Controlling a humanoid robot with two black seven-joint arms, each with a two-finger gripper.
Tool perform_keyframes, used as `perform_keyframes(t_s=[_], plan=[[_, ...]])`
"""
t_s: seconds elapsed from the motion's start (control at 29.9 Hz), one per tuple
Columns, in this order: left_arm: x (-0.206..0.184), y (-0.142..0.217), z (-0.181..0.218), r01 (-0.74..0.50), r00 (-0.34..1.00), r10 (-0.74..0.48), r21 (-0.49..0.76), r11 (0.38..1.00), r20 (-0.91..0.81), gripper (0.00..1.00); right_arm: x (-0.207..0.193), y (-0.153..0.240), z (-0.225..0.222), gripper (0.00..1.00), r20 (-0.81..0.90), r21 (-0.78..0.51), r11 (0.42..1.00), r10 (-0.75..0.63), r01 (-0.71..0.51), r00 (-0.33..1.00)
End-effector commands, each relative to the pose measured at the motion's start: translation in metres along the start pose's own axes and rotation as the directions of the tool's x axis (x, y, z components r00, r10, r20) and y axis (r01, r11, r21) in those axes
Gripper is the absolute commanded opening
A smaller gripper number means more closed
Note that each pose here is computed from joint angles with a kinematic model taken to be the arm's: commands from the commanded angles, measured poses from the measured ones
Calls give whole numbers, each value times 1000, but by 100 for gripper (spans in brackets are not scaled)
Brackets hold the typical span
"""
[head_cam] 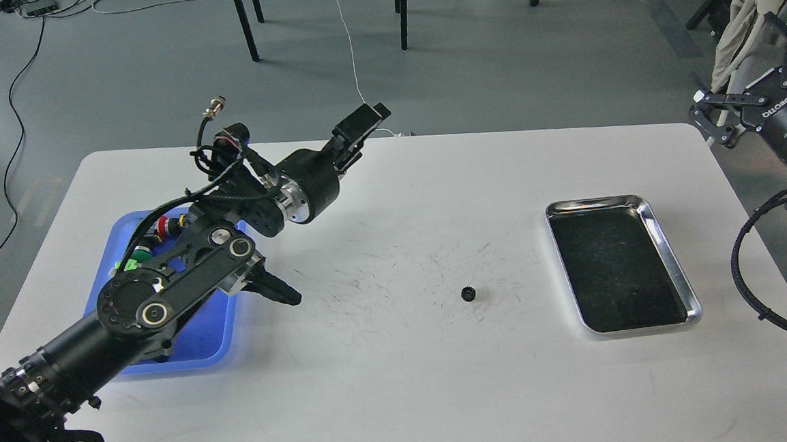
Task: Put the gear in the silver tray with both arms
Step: 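Open the left gripper to set the gear on the table, then retract the left arm and swing the right gripper toward the gear, then lower the right gripper onto the black gear and grasp it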
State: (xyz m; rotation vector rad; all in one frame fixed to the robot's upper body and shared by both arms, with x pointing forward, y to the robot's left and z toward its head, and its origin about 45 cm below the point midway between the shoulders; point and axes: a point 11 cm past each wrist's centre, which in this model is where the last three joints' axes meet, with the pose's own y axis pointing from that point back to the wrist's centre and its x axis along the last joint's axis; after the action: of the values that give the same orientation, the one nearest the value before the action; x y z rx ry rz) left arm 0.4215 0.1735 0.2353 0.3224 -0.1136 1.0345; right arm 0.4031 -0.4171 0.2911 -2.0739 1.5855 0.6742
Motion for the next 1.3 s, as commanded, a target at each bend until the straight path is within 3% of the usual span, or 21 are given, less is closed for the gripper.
perform_keyframes(t_s=[0.0, 0.2, 0.37, 0.47, 0.6, 0.77, 1.0, 1.27], plan=[[43, 21, -18, -75, 988, 80, 45, 996, -136, 98, -30, -12, 5, 99, -115, -77, 996, -59, 50, 992], [74, 51, -51, -133, 938, 155, 89, 987, -311, 98, -80, -16, 57, 99, -443, -355, 926, -285, 125, 850], [85, 61, -58, -168, 903, 187, 83, 982, -387, 98, -106, -23, 89, 99, -626, -557, 824, -498, 102, 600], [94, 64, -62, -200, 887, 219, 88, 976, -406, 98, -127, -25, 116, 99, -661, -684, 726, -656, 65, 365], [96, 64, -67, -210, 883, 231, 96, 973, -410, 98, -150, -22, 161, 99, -568, -823, 569, -820, -12, 73], [96, 64, -67, -215, 887, 235, 95, 972, -397, 98, -155, -21, 199, 99, -441, -887, 446, -895, -123, -65], [102, 69, -69, -227, 887, 249, 102, 968, -388, 98, -144, -33, 229, 99, -382, -882, 405, -914, -243, -137], [108, 72, -69, -236, 890, 259, 105, 966, -376, 98, -137, -25, 255, 99, -220, -900, 266, -961, -346, -166]])
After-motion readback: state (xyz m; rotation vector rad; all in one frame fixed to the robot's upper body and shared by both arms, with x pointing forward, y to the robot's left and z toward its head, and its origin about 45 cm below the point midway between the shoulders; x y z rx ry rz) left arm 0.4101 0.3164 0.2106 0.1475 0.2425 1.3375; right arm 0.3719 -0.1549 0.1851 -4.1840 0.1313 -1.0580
